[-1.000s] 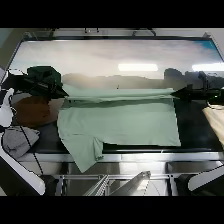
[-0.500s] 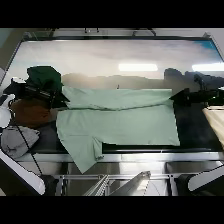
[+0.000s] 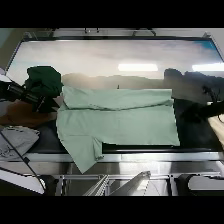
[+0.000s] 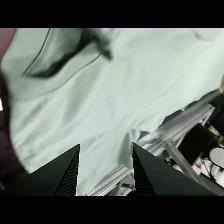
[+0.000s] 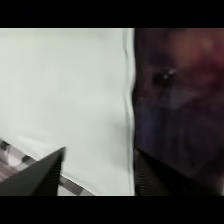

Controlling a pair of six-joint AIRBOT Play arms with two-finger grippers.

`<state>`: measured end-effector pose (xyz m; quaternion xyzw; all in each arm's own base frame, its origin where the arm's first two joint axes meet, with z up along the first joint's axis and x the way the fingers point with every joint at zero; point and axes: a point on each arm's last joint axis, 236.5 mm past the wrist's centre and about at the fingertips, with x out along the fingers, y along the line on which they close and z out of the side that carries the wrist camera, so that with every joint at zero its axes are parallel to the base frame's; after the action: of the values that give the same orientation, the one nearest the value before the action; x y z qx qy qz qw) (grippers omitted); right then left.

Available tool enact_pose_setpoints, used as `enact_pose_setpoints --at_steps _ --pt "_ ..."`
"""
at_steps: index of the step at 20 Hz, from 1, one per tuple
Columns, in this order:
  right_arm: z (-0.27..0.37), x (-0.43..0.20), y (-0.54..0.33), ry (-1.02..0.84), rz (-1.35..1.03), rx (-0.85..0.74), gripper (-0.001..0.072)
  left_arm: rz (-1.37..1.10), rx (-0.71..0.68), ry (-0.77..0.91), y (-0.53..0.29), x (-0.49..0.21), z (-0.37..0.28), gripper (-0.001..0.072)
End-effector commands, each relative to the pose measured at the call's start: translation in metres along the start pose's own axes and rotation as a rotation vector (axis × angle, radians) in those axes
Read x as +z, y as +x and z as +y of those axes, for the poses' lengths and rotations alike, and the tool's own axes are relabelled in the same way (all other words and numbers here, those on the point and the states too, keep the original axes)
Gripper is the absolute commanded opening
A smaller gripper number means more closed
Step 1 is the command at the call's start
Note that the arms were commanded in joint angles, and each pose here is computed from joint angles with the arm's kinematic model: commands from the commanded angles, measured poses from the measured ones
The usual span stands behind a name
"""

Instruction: Fold the shirts.

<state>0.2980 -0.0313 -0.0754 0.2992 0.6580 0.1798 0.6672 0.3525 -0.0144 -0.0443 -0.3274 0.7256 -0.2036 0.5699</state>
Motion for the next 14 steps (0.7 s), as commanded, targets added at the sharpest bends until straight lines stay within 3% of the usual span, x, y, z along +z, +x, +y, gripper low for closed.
enact_pose_setpoints --at_steps 1,5,6,8,10,14 --pt "-0.035 -0.052 0.033 0.084 -0.033 -0.130 0.0549 -0.053 0.041 -0.042 -0.001 -0.043 0.020 0.0347" --pt "-0.029 -0.082 0.070 0.139 0.046 -0.059 0.0535 -0.058 0.004 -0.134 0.013 -0.094 0.028 0.0347" --pt "-0.026 -0.083 0.074 0.131 0.061 -0.050 0.0460 -0.065 -0.002 -0.156 0.017 -0.104 0.030 0.0347" --pt "-0.012 -0.079 0.082 0.098 0.066 -0.016 0.0409 -0.059 -0.019 -0.205 0.026 -0.126 0.030 0.0347" --pt "0.004 -0.073 0.088 0.058 0.055 0.018 0.0016 -0.048 -0.015 -0.244 0.039 -0.145 0.031 0.0347" --pt "0.011 -0.068 0.090 0.046 0.049 0.029 0.0016 -0.119 0.016 -0.283 0.065 -0.157 0.044 0.0352"
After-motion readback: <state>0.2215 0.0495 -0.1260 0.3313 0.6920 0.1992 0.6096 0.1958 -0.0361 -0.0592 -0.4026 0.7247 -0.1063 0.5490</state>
